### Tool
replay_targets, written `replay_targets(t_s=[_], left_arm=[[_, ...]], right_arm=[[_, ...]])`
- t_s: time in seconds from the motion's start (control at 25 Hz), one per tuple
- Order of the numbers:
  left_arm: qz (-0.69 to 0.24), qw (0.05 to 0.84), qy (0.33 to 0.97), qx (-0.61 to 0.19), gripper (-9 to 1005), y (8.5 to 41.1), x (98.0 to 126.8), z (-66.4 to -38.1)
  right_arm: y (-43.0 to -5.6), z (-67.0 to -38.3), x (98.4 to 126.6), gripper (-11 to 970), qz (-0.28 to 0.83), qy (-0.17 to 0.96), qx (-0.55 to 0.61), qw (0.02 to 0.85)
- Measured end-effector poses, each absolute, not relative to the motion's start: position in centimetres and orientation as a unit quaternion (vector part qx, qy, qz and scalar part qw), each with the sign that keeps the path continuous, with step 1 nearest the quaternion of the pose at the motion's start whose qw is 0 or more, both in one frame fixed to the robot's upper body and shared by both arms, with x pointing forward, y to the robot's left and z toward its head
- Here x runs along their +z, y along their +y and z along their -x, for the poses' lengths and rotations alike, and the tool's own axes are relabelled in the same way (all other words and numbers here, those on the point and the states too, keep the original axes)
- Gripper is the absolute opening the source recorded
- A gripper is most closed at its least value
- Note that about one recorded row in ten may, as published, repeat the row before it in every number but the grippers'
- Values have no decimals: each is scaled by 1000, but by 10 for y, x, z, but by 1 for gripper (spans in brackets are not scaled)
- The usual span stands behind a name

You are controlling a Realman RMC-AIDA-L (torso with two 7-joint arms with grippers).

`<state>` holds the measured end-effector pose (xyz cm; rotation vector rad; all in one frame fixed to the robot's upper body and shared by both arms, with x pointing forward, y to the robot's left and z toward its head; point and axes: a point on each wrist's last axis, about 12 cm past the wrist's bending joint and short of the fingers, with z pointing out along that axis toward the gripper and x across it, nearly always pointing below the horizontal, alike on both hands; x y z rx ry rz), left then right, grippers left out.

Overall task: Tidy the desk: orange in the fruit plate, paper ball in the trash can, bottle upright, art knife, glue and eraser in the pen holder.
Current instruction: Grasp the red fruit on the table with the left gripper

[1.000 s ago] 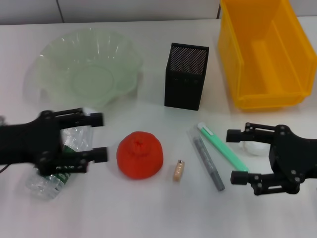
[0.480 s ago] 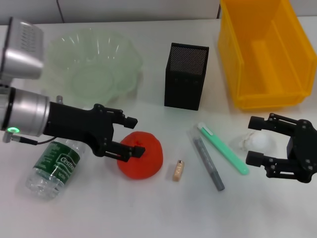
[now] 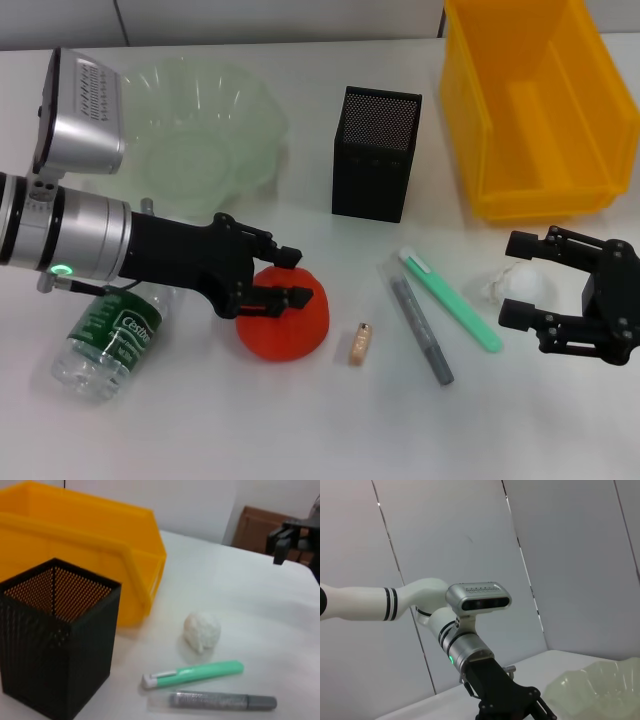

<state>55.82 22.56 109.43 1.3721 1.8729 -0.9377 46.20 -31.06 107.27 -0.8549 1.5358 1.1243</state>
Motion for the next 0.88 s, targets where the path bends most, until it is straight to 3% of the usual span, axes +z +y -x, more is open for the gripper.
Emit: replay_targets(t_s=[0.12, 0.32, 0.76, 0.88], left_arm=[[-523, 314, 708, -355, 556, 224, 1093, -558], [-524, 314, 711, -349, 316, 224, 1092, -558], [-519, 313, 716, -347, -2, 227, 1088, -556], [-519, 314, 714, -351, 13, 227, 1089, -555]], right_arm=[[-310, -462, 1073, 827, 354, 636, 466, 503], [-310, -462, 1072, 827, 354, 636, 466, 503], [-311, -462, 1072, 826, 352, 638, 464, 504], [-311, -462, 1072, 826, 351, 639, 462, 504]])
